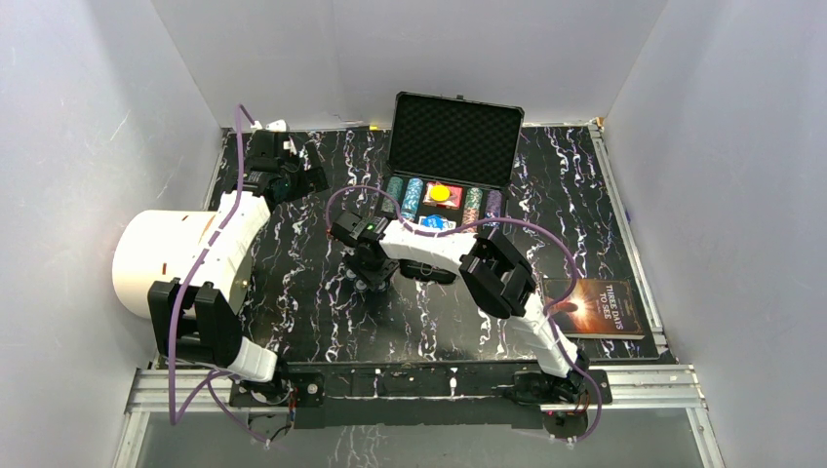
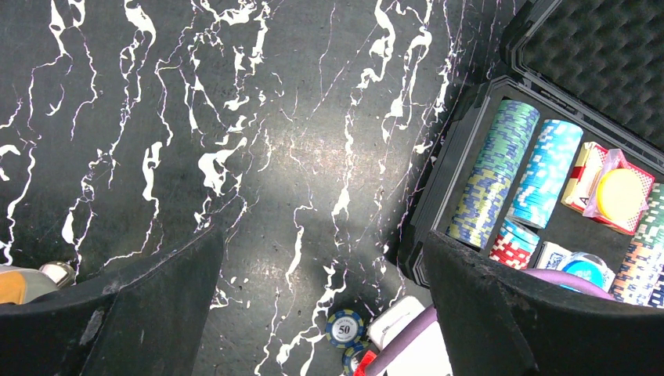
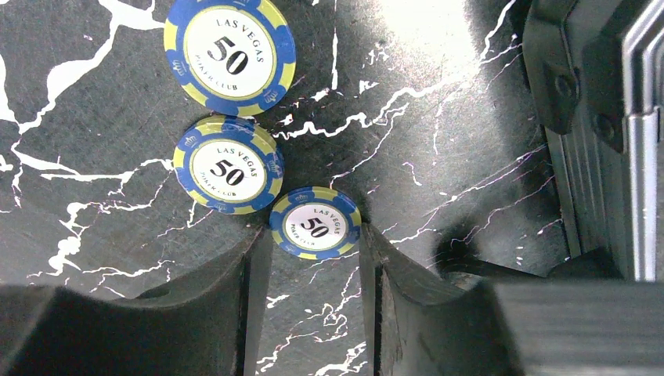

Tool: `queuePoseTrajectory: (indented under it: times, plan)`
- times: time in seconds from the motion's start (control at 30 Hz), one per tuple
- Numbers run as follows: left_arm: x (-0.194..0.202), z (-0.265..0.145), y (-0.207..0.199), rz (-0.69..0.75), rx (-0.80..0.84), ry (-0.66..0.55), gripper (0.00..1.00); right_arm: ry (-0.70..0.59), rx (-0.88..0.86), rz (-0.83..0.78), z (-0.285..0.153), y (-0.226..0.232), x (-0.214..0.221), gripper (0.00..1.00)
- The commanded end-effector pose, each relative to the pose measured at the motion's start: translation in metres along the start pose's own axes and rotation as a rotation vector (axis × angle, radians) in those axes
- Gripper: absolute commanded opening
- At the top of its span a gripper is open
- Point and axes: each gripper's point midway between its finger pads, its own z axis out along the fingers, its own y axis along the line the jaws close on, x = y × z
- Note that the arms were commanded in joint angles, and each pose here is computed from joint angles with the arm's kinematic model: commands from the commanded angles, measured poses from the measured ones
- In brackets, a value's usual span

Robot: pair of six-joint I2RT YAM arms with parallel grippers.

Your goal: Pack up texas hold em set

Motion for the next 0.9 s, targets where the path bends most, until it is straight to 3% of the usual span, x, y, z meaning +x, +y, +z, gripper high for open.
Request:
queuePoseTrajectory:
  times: [0.0, 0.37, 0.87]
  plan:
    - [-0.012, -0.018, -0.003, -0.005, 0.026, -0.038, 0.98, 0.053, 0.055, 0.017, 0.031, -0.011, 0.015, 0.44]
    - [-0.016, -0.018, -0.001, -0.003, 0.014, -0.045, 0.98, -0.152, 0.013, 0.039, -0.026, -0.004, -0.034, 0.46]
    - [-0.027, -0.021, 0.006, 0.019, -0.036, -0.074, 0.98, -0.233, -0.014, 0.039, -0.050, 0.001, -0.057, 0.48]
